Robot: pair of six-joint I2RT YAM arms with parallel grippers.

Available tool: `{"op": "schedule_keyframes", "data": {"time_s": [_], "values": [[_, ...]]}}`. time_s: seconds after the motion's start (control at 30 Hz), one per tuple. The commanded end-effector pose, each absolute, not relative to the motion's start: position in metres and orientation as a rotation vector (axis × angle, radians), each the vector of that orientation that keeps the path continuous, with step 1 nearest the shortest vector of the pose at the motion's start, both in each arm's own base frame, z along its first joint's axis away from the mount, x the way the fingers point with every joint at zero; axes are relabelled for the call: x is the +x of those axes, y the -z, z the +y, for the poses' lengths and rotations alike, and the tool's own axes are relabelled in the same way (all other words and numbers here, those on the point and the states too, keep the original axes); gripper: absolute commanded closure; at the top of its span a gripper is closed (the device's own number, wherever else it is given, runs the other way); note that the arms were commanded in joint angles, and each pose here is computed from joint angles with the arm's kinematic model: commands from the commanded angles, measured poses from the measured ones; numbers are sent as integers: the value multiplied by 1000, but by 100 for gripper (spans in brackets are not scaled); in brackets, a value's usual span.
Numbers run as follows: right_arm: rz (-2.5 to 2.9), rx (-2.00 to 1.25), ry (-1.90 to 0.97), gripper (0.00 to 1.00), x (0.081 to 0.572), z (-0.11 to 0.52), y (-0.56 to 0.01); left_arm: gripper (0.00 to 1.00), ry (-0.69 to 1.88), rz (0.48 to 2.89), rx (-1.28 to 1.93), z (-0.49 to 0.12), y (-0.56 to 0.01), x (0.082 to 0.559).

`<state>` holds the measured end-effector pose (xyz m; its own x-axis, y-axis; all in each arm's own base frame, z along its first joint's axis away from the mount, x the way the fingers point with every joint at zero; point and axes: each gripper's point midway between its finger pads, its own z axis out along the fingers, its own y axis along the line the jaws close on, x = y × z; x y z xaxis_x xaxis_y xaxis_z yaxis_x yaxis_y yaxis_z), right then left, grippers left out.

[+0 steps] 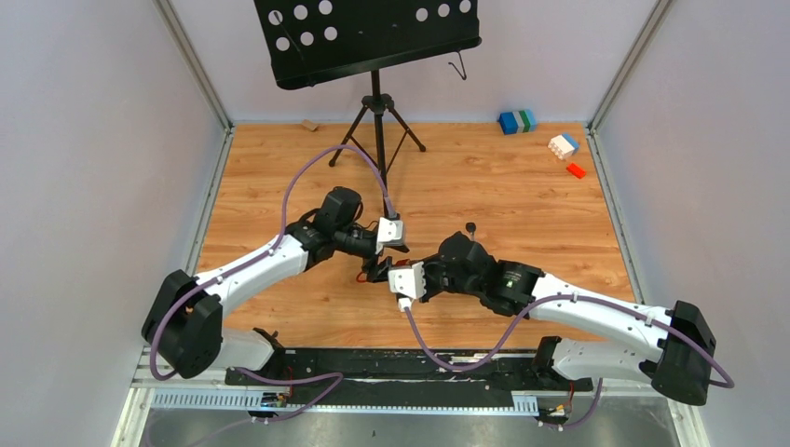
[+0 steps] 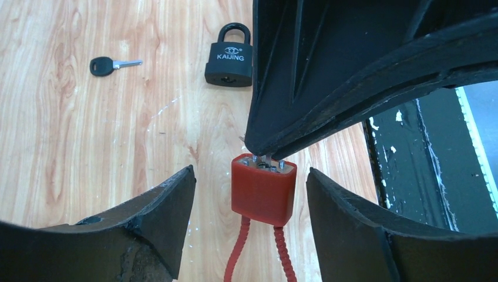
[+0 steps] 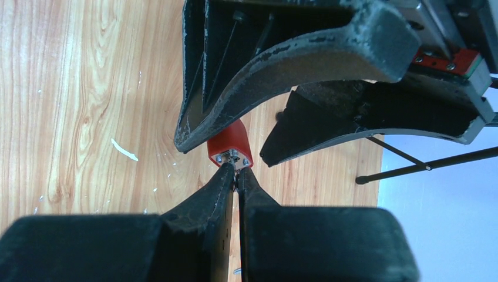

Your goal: Unlock with the key

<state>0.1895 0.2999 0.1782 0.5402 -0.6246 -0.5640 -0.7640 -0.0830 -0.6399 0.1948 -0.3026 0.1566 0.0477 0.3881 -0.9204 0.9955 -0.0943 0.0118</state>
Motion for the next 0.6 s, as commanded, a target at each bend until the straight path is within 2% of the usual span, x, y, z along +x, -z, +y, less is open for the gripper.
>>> {"op": "schedule_keyframes", "data": {"time_s": [0.0, 0.3, 0.57], "values": [[1086, -1717, -151, 100, 192, 305, -199, 23, 1052, 1388, 1607, -306, -166, 197], [1106, -1686, -191, 100, 188, 305, -205, 27, 1011, 1354, 1628, -304, -162, 199], [1068, -1734, -165, 100, 186, 304, -201, 22, 1087, 1350, 1744, -306, -157, 194]]}}
